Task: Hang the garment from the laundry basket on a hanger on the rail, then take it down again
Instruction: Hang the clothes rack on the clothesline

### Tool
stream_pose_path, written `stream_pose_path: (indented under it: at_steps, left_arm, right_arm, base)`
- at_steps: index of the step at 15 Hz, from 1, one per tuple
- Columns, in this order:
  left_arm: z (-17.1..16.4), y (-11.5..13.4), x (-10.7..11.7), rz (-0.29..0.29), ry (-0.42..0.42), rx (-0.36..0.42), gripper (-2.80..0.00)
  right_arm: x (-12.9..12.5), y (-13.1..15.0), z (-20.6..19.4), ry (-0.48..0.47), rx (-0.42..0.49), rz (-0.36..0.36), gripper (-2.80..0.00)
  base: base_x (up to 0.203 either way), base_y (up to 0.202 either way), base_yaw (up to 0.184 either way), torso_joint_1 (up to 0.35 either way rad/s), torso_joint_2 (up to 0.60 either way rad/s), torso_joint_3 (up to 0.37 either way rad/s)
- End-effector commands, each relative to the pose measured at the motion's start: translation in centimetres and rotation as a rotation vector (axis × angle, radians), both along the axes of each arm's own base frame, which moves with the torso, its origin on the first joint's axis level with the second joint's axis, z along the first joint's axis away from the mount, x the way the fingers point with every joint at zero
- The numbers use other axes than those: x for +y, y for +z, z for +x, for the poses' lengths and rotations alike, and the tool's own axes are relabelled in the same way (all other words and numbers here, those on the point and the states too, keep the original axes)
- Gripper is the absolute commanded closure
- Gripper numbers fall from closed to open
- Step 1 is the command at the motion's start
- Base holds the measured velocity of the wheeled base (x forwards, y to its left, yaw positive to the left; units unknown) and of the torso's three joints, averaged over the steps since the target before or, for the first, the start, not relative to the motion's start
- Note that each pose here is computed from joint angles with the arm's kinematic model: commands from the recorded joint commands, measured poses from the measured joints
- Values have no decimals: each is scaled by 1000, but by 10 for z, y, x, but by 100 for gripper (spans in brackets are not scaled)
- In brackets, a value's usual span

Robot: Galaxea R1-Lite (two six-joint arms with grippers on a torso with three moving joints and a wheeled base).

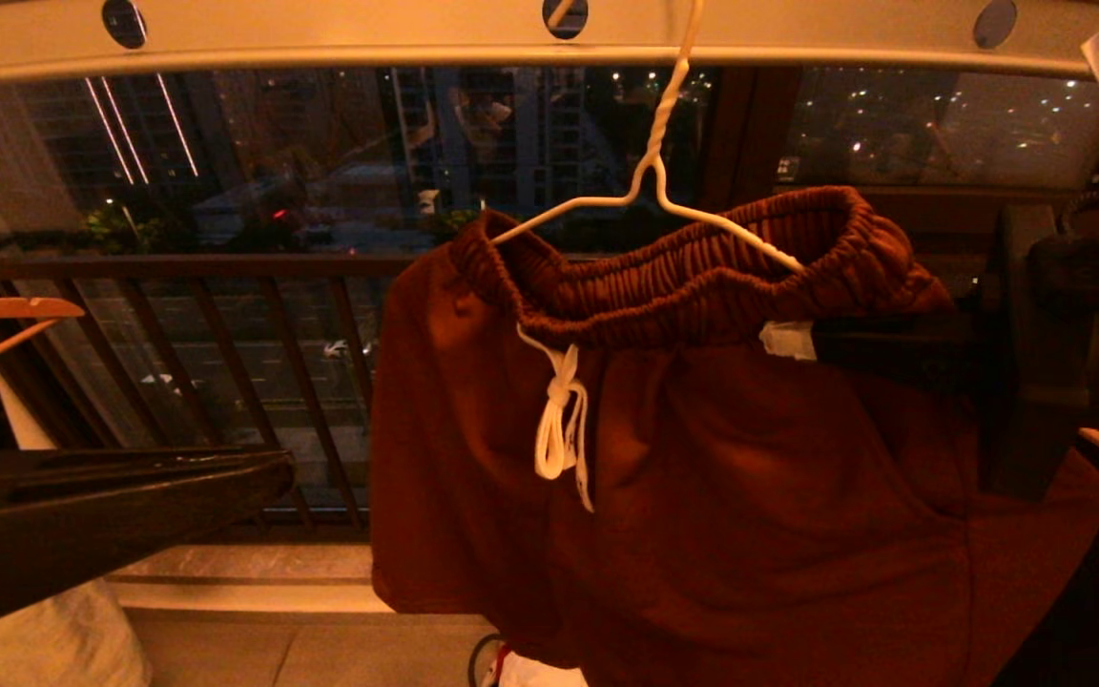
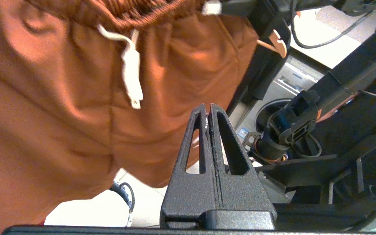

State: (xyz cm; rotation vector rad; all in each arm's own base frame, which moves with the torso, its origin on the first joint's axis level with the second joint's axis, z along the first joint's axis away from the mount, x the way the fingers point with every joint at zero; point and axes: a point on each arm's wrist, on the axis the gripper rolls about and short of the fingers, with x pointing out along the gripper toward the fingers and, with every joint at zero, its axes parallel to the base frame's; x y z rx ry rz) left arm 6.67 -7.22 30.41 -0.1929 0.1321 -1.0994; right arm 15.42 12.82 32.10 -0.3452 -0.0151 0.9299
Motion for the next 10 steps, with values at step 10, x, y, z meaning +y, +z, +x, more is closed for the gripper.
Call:
stream_pose_path:
  at_steps: [10]
  left_arm:
    - [-4,2,3,-14,-1,-13,0]
  right_arm:
    - [16,-10,10,-50,6,-29,0]
  base:
    - [0,0,0,0,0,0]
